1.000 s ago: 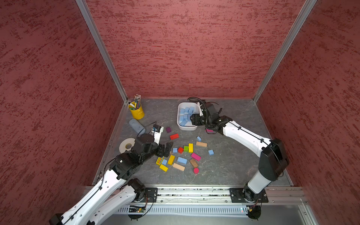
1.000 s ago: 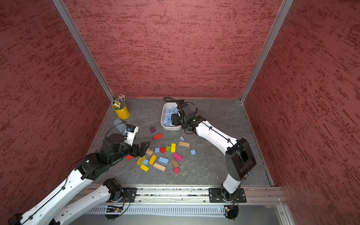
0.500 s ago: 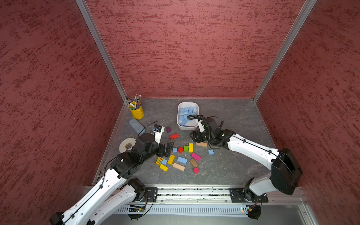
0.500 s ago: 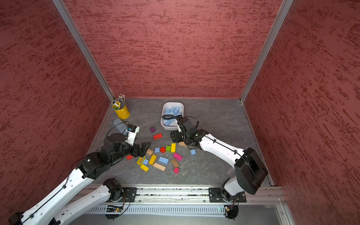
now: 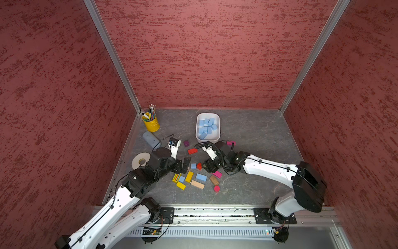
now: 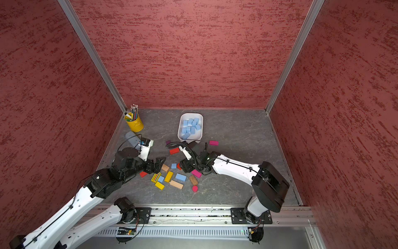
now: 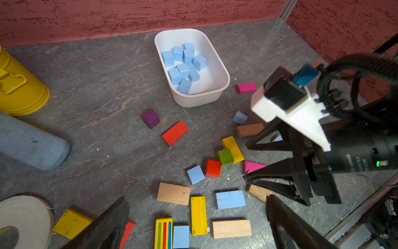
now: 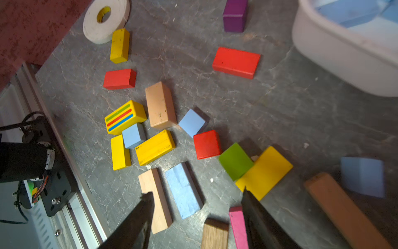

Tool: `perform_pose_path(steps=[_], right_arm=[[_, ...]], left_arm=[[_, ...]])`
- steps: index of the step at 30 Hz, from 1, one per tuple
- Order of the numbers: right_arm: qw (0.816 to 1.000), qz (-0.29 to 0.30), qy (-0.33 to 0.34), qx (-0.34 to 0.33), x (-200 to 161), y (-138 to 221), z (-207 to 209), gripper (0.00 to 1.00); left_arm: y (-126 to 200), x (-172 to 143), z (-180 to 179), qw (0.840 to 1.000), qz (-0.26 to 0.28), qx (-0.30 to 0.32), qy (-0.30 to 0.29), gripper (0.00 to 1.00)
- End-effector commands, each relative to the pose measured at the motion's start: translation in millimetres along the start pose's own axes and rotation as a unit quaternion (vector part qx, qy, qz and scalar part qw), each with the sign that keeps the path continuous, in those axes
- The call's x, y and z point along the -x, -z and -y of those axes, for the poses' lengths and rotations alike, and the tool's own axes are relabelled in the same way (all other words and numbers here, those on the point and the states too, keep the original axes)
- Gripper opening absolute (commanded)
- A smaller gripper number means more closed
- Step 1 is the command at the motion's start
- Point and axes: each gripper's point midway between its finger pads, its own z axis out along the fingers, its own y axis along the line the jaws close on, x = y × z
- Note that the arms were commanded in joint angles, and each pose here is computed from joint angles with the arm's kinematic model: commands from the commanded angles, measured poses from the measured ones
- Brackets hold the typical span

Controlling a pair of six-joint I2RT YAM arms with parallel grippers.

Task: Pick out the blue building blocks
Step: Pick up the building block from the center of the board.

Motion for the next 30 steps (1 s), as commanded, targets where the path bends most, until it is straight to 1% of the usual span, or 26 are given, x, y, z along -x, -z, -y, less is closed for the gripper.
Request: perform_pose_path(steps=[1,15,30], right_arm=[[1.0,-0.007,0.025,0.017,-6.8,-8.6,-14.4,0.65],[0.996,-0.063,0.06,-0.023,-47.3,-40.7,-17.2,0.54],[0.991,-0.09,0.081,-0.05,-63.6,-60.8,-16.1,0.48]], left_arm=[[4.7,2.5,-4.3,1.0,0.008,0.01,0.006,1.0],[7.5,3.8,-5.0,1.0,0.016,0.009,0.006,1.0],[8.4,4.5,-5.1,1.0,0.019,0.008,0.005,1.0]])
